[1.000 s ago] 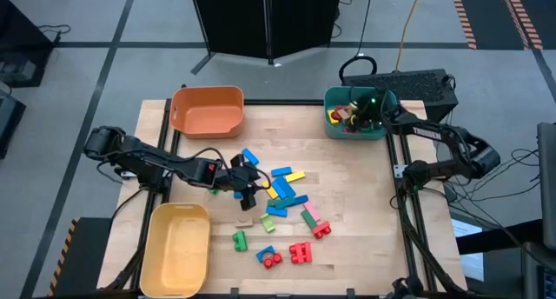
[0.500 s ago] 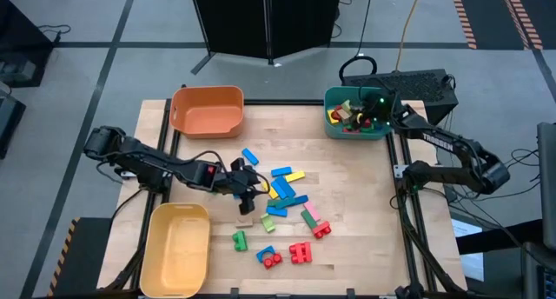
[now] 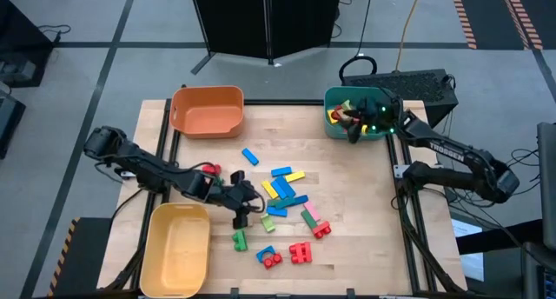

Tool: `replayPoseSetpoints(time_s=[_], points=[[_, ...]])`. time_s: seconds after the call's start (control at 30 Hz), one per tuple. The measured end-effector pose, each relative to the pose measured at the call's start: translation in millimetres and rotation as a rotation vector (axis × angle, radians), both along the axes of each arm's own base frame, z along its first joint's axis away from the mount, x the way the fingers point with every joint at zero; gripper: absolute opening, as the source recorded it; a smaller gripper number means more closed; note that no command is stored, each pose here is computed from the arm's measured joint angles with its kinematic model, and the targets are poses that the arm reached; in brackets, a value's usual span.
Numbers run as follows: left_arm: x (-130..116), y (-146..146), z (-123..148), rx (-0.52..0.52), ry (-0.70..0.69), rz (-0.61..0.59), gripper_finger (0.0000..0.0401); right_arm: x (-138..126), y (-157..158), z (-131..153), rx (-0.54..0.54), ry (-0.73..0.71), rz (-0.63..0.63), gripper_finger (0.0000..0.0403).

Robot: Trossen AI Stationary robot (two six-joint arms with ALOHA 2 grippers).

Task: Sort blocks by size
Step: Put the light green arch block into the blue bin

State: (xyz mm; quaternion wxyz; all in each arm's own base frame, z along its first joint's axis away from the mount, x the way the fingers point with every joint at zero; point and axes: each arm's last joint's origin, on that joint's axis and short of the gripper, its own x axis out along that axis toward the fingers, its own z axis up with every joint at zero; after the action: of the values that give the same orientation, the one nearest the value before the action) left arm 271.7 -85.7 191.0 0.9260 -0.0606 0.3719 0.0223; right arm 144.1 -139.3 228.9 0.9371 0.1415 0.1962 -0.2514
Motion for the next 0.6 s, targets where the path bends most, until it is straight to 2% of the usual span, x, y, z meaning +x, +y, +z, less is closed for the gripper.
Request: replayPoseSetpoints(time_s=[0.2,0.37,0.6], points=[[-2.8,-12.7,-1.3,0.054,-0.004,-0.096,0.0167,16.8,27.5,6.7,-0.005,-0.039,0.149,0.0226],[3.6,-19.7,-9.3,0.053,-0.022,-0.11,0.0167,32.9,51.2,8.5,0.029,-0.074,0.26,0.0226],[13.4,-25.8,-29.9,0.004,-0.005,-0.066,0.0167,46.7,81.0,6.8,0.003,-0.042,0.28,0.0226]])
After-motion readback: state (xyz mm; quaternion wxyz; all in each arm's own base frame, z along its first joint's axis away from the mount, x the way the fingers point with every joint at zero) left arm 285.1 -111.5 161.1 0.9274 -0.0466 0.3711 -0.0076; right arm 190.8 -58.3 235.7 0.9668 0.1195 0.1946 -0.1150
